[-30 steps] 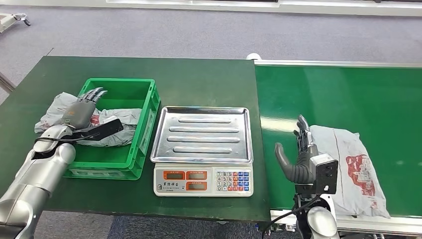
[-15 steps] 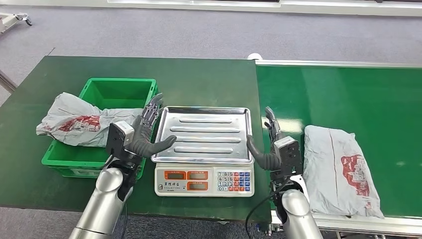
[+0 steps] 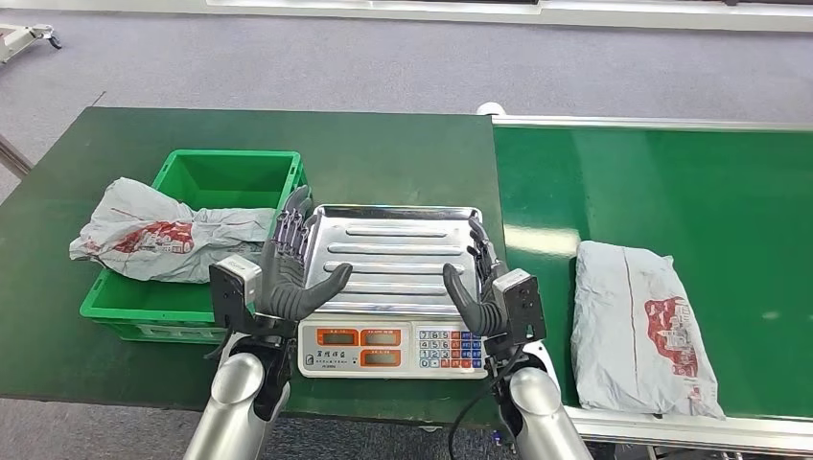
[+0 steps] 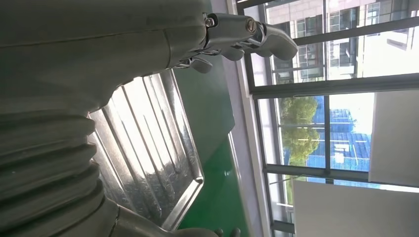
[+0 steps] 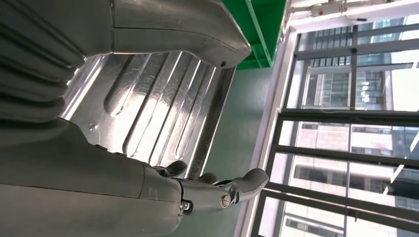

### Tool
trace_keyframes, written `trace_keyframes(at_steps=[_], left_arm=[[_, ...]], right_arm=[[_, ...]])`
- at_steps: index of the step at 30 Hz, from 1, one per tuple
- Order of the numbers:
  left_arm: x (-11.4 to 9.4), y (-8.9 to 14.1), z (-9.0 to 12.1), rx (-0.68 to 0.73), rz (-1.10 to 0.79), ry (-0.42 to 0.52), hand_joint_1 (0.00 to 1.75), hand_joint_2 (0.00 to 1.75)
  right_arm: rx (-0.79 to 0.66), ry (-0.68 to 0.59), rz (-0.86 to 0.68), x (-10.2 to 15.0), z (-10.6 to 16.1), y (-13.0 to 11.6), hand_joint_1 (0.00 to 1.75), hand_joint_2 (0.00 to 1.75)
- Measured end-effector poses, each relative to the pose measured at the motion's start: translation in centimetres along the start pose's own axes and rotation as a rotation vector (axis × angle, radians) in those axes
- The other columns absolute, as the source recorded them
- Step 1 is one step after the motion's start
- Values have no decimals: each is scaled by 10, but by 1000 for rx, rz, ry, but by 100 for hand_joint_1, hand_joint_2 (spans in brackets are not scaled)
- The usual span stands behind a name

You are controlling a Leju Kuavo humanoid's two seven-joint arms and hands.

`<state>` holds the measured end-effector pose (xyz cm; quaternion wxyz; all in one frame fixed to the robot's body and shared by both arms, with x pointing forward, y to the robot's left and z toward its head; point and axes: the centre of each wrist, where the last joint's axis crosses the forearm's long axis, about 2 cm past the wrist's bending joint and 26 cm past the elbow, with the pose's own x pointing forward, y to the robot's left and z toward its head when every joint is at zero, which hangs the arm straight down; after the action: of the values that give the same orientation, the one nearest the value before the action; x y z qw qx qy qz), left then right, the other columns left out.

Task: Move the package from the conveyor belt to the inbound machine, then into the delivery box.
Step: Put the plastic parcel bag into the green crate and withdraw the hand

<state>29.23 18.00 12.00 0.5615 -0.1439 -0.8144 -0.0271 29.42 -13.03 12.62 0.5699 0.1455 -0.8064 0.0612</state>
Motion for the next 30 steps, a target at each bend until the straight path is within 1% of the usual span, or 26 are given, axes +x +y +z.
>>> trace_keyframes(at_steps=[7, 11, 21, 30], left_arm=[[0, -3, 1, -1, -42, 30, 0, 175], [-3, -5, 6, 2, -25, 46, 0, 175], [-10, -10, 20, 27, 15, 81, 0, 175], [-12, -11, 29, 37, -17, 96, 0, 175]], right_arm=[[-8, 22, 29, -1, 1, 2, 0, 0], [-20, 43, 33, -2, 3, 4, 0, 175], [3, 59, 32, -1, 3, 10, 0, 175], [7, 48, 55, 0, 2, 13, 0, 175]])
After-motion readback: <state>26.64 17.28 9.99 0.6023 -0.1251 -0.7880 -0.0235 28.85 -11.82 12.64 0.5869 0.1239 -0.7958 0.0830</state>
